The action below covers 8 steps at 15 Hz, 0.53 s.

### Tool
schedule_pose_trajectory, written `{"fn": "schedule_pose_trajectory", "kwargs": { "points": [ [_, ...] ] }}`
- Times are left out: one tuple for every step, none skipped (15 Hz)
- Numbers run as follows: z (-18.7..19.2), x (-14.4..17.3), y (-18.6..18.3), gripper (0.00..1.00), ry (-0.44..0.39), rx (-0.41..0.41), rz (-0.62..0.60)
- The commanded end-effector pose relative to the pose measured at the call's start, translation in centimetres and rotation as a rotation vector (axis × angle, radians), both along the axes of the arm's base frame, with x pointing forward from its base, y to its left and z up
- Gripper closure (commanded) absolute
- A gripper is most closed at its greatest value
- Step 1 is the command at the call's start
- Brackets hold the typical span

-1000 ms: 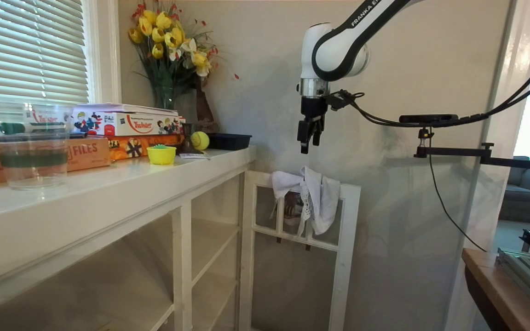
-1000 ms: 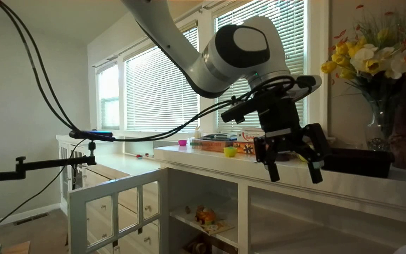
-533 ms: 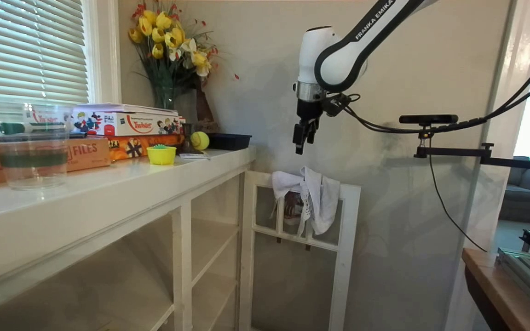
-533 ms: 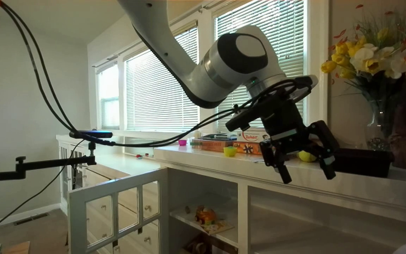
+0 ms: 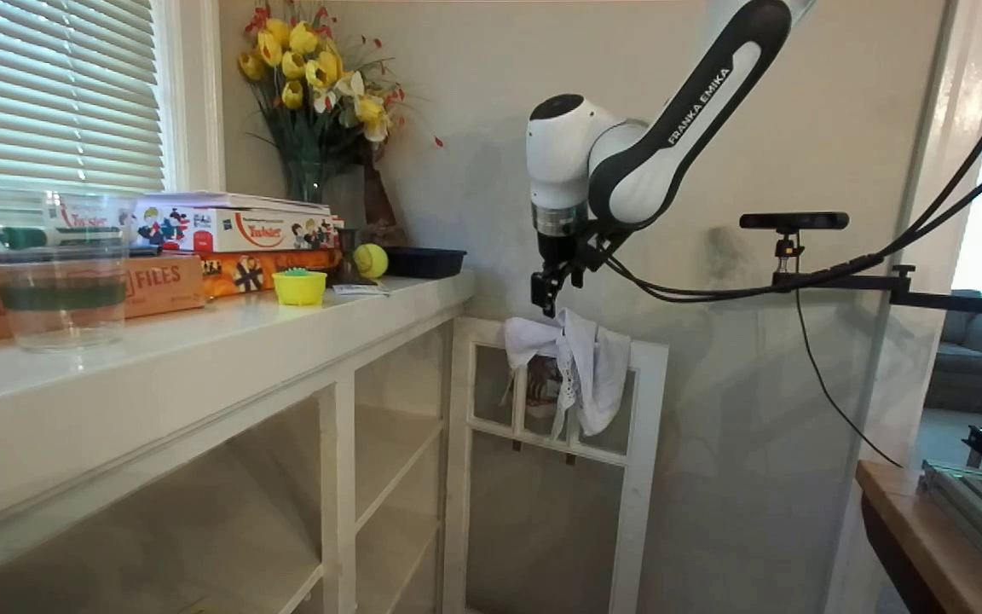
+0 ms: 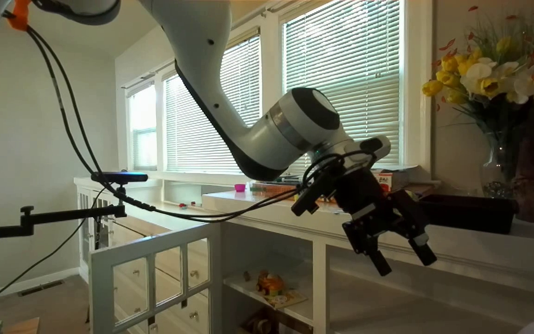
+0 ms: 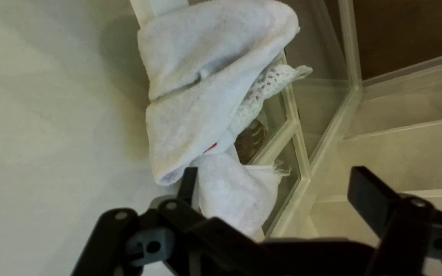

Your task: Use the towel to wipe the counter

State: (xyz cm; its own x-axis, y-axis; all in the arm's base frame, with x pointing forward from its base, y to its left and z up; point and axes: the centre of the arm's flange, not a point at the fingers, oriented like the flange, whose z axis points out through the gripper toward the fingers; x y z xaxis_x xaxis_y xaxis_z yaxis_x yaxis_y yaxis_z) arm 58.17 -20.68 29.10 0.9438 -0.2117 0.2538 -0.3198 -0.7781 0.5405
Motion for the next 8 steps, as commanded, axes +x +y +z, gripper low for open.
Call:
{"fn": "schedule_pose_trajectory", "kwargs": {
  "points": [
    [-1.7, -0.2, -1.8, 0.0, -0.003, -0.027, -0.145],
    [-1.9, -0.5, -2.6, 0.0, -0.002, -0.018, -0.174],
    [-2.1, -0.9, -3.7, 0.0, 0.002, 0.0, -0.191],
    [-2.1, -1.2, -4.6, 0.0, 0.007, 0.001, -0.202],
    [-2.1, -1.4, -5.9, 0.0, 0.014, 0.007, -0.196],
    [-2.1, -1.7, -6.9, 0.0, 0.02, 0.013, -0.192],
    [-1.8, -1.9, -8.0, 0.0, 0.029, 0.013, -0.181],
    [-1.6, -2.0, -8.8, 0.0, 0.037, 0.019, -0.161]
  ]
}}
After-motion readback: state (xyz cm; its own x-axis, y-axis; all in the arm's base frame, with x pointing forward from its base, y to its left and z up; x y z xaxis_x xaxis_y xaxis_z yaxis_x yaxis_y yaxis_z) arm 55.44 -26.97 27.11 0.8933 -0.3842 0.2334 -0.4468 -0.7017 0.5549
